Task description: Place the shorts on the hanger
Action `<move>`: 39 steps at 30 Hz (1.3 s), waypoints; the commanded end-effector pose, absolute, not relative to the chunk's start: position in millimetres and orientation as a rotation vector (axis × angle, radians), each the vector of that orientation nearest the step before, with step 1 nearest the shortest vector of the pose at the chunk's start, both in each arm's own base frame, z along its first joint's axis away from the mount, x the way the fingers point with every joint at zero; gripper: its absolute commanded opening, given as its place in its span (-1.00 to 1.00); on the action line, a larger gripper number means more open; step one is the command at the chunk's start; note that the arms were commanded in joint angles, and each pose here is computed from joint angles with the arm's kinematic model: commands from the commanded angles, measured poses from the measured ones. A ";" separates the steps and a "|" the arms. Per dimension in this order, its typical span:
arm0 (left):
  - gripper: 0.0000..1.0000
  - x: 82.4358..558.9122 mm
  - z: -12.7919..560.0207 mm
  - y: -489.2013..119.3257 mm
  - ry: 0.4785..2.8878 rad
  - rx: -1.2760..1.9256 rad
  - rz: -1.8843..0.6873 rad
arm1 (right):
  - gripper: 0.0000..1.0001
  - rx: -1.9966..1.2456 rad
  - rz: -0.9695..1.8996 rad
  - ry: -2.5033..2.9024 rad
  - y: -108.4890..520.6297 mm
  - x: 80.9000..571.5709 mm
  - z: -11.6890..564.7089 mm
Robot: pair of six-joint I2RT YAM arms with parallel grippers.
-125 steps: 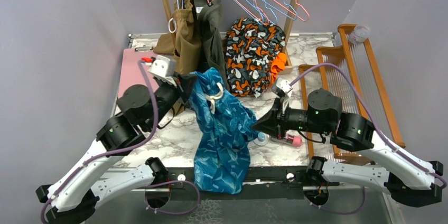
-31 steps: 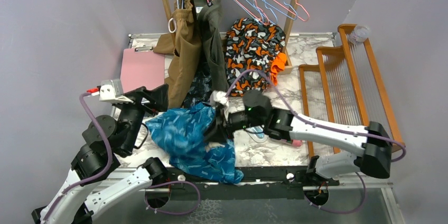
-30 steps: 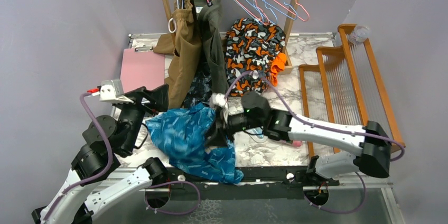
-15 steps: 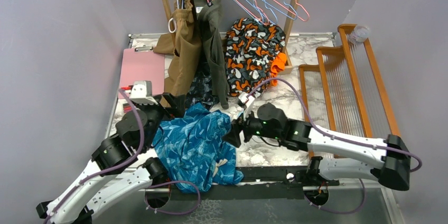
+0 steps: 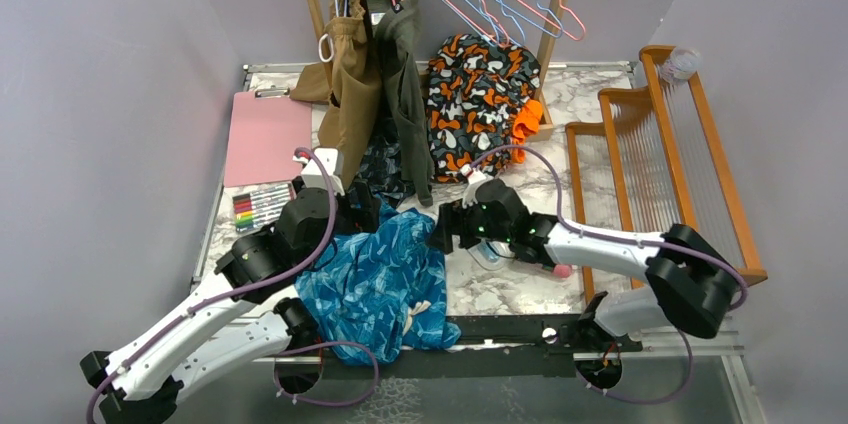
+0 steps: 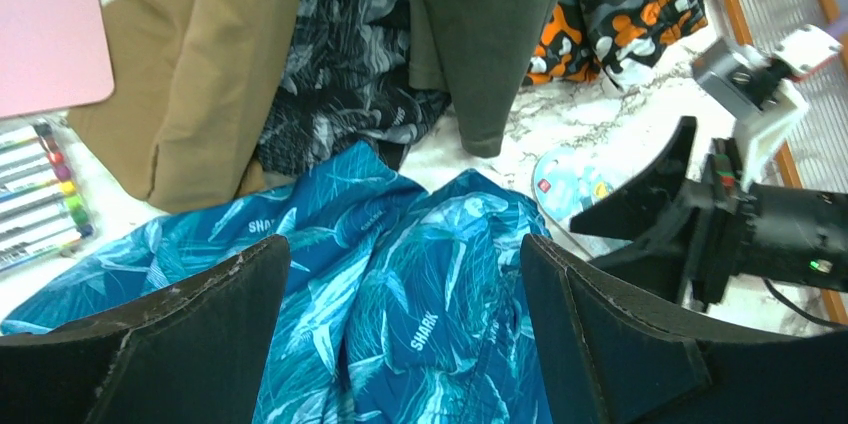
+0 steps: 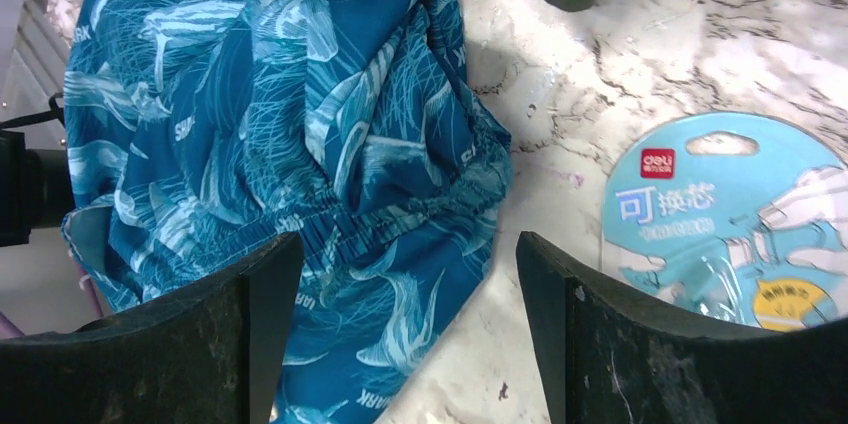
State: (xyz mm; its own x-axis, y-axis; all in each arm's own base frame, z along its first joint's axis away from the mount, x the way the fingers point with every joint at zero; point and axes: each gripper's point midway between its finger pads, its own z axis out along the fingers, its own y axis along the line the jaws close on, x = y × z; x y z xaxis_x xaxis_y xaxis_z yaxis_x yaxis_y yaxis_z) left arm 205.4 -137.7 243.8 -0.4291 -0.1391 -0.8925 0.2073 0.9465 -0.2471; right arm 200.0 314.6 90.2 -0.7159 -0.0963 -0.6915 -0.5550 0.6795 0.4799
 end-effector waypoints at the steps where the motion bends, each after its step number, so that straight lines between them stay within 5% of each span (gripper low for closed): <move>1: 0.75 195.1 234.9 -142.9 2.015 0.034 -0.458 | 0.61 -0.536 1.064 2.203 341.1 204.9 95.2; 8: 0.75 190.5 229.1 -144.4 2.028 0.034 -0.488 | 0.45 -0.582 1.087 2.234 352.2 208.6 75.8; 15: 0.75 190.6 231.7 -142.3 2.024 0.037 -0.477 | -0.24 -0.564 1.088 2.224 357.4 221.2 78.5; 19: 0.75 191.5 232.3 -141.6 2.021 0.043 -0.466 | -0.89 -0.538 1.072 2.196 351.6 228.8 90.1; 24: 0.75 191.5 230.4 -141.9 2.025 0.054 -0.461 | -0.98 -0.470 0.999 2.125 331.3 238.3 127.8; 28: 0.75 192.2 226.3 -142.7 2.037 0.064 -0.449 | -0.98 -0.481 0.946 2.058 313.9 238.0 154.5; 29: 0.75 192.3 224.8 -143.4 2.041 0.067 -0.447 | -0.87 -0.504 0.952 2.063 312.1 236.0 153.2; 33: 0.75 193.0 218.8 -147.4 2.059 0.074 -0.450 | 0.12 -0.617 1.054 2.097 320.7 216.9 134.2; 39: 0.75 190.4 214.5 -153.5 2.081 0.098 -0.472 | 0.57 -0.651 1.151 2.039 331.2 210.6 115.9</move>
